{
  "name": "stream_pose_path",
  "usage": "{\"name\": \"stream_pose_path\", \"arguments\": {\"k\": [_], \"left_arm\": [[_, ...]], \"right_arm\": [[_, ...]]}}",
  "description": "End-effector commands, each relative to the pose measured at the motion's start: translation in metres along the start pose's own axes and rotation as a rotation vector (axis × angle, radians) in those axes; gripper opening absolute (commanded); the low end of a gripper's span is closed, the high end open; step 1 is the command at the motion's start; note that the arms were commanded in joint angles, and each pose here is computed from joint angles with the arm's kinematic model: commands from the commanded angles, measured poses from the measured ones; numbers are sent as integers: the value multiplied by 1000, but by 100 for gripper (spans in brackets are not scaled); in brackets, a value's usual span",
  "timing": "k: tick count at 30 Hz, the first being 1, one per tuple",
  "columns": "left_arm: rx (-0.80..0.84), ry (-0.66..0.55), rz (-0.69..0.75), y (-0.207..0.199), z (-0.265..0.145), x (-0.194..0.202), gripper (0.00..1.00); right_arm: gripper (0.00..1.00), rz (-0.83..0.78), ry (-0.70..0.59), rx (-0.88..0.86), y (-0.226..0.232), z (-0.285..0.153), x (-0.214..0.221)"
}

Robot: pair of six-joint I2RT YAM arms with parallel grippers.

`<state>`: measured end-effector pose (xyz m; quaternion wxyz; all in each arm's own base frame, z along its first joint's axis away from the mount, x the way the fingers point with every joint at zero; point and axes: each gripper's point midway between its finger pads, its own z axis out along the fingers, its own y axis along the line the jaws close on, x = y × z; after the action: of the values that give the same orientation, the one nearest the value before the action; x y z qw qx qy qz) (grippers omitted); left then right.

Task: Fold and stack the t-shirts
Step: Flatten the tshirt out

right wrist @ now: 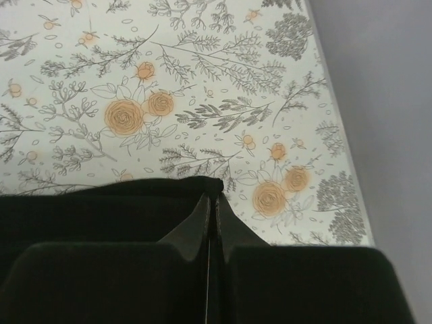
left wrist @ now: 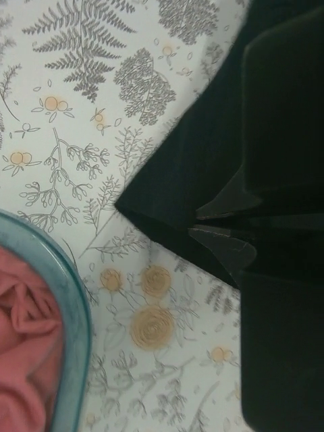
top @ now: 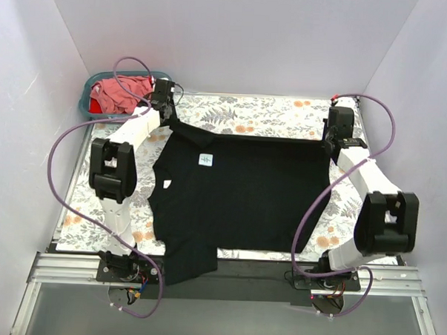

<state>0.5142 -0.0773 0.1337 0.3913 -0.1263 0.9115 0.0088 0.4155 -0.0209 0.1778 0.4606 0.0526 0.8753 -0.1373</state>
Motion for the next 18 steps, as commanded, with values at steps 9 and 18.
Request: {"name": "stream_pose_path", "arguments": {"k": [9,18], "left_arm": [[107,8,-60,-16,61,-22,0],[164,64,-95,-25,33,-20,0]], "right_arm": [[1,105,15,-100,9,99,-8],[1,137,74,-176,15,100,-10]]}}
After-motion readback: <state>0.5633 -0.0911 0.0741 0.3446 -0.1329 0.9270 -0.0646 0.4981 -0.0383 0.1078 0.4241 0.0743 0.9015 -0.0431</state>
